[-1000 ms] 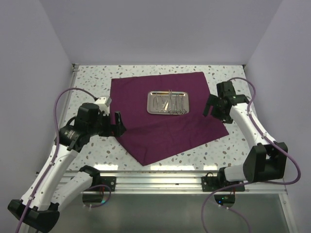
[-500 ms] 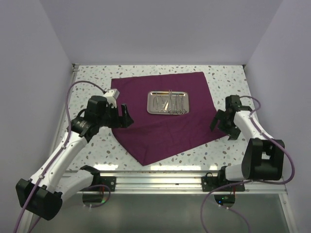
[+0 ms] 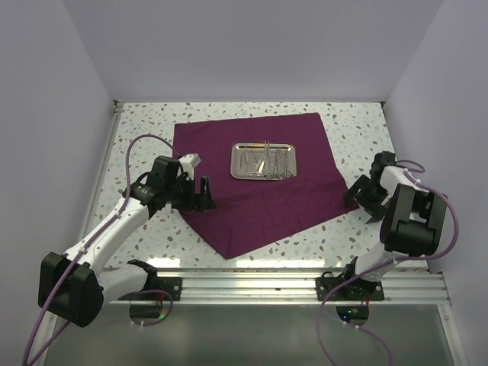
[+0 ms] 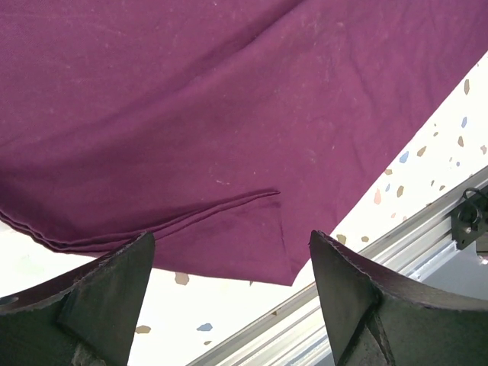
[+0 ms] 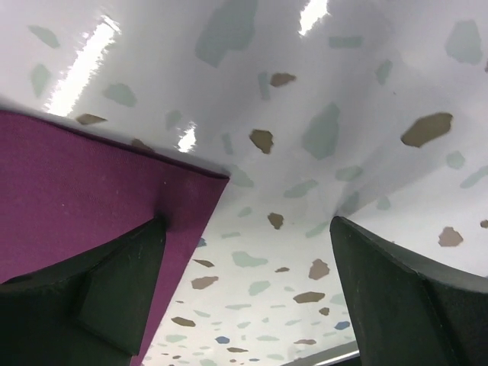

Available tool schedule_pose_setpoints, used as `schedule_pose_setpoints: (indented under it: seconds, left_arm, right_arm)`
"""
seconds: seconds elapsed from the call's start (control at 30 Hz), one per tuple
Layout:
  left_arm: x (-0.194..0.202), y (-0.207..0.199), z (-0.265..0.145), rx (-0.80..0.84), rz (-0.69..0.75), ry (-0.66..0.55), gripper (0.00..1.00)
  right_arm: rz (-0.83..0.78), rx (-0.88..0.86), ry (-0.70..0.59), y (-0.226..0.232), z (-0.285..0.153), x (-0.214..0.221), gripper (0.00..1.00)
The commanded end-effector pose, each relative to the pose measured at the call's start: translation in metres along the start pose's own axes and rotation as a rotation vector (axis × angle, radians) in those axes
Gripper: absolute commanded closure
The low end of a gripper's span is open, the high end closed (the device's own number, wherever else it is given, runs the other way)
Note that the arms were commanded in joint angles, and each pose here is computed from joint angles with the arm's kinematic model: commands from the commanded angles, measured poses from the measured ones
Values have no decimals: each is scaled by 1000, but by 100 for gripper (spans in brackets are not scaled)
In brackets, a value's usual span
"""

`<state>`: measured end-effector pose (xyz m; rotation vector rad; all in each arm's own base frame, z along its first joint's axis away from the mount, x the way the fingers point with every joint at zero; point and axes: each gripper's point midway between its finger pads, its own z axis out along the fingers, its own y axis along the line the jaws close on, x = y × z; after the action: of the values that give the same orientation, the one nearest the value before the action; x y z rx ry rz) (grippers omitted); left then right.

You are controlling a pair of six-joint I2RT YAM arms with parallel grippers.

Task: Open and lay out the surgical kit
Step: Open the surgical kit at the center of the board.

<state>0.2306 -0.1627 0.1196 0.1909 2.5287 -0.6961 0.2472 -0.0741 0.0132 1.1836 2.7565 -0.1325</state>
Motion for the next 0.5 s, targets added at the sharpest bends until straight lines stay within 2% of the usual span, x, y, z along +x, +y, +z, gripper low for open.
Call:
schedule_pose_setpoints:
  seconds: [0.0,0.13,0.23,0.27,0.33,0.37,0.43,0.47]
  left_arm:
    - [-6,-3,1,32,55,-28,14]
    - [0,0,9,35,63,-5,14]
    - [-1,1,14,42,72,3,14]
    - [-2,1,17,44,74,7,14]
    - [-3,-1,19,60,80,12,14]
    - [-2,0,22,62,82,18,14]
    - [-3,-1,25,68,88,23,14]
    - [-1,1,28,66,94,36,14]
  right_arm:
    - [43,-44,-69,18,11,-26,9]
    - [50,-59,-61,22,19,-25,15]
    - [41,-59,-66,22,23,-24,30]
    - [36,-53,-65,20,25,-23,45]
    - [24,-36,-55,18,31,-22,58]
    - [21,-29,-52,17,33,-21,70]
    - [9,-11,-42,16,39,-19,78]
    - [5,-4,-39,16,40,-19,92]
